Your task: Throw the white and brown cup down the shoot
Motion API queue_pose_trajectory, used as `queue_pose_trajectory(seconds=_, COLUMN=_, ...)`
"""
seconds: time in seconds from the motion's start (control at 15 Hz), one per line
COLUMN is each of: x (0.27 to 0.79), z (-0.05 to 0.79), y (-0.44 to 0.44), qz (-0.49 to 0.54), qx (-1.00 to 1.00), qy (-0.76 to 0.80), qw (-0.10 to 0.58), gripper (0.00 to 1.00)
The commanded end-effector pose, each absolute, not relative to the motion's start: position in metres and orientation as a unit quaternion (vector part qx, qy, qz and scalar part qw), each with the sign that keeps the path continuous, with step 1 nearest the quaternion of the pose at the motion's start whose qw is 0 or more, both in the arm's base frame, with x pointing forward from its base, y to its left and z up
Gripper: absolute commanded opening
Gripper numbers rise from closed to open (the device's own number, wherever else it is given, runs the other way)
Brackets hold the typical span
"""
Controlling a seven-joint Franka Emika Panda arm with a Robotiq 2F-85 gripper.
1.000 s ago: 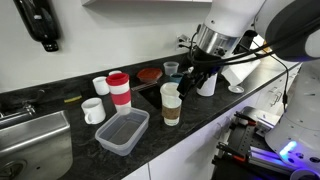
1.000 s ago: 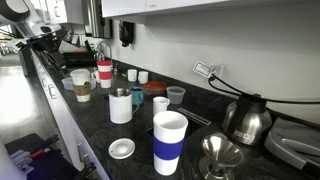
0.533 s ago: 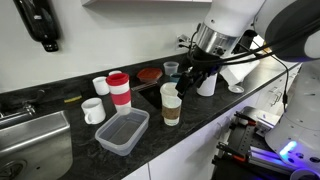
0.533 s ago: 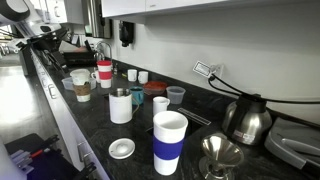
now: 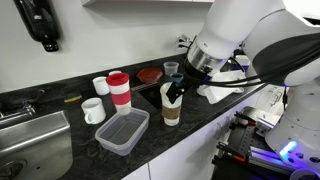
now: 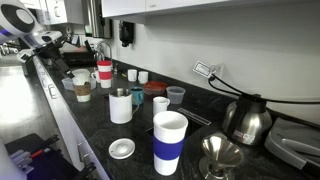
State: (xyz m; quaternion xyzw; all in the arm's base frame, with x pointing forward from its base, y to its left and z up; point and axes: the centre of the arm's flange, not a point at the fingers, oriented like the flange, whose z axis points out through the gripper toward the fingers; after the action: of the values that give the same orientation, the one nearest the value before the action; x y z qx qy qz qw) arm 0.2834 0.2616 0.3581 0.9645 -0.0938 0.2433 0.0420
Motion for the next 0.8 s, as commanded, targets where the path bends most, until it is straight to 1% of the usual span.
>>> queue_pose_trajectory(seconds=0.0, x=0.292, z=0.332, y=0.245, qz=0.258, qx=0.959, qy=-0.099, qw=0.065, gripper=1.0)
queue_pose_trajectory(seconds=0.2, x=0.296, z=0.324, y=0.24, qz=0.256, qx=0.958, qy=-0.105, qw=0.076, gripper=1.0)
queue_pose_trajectory(seconds=0.73, x=0.304, z=0.31, y=0.243, qz=0.251, qx=0.959, qy=-0.116, qw=0.057, gripper=1.0)
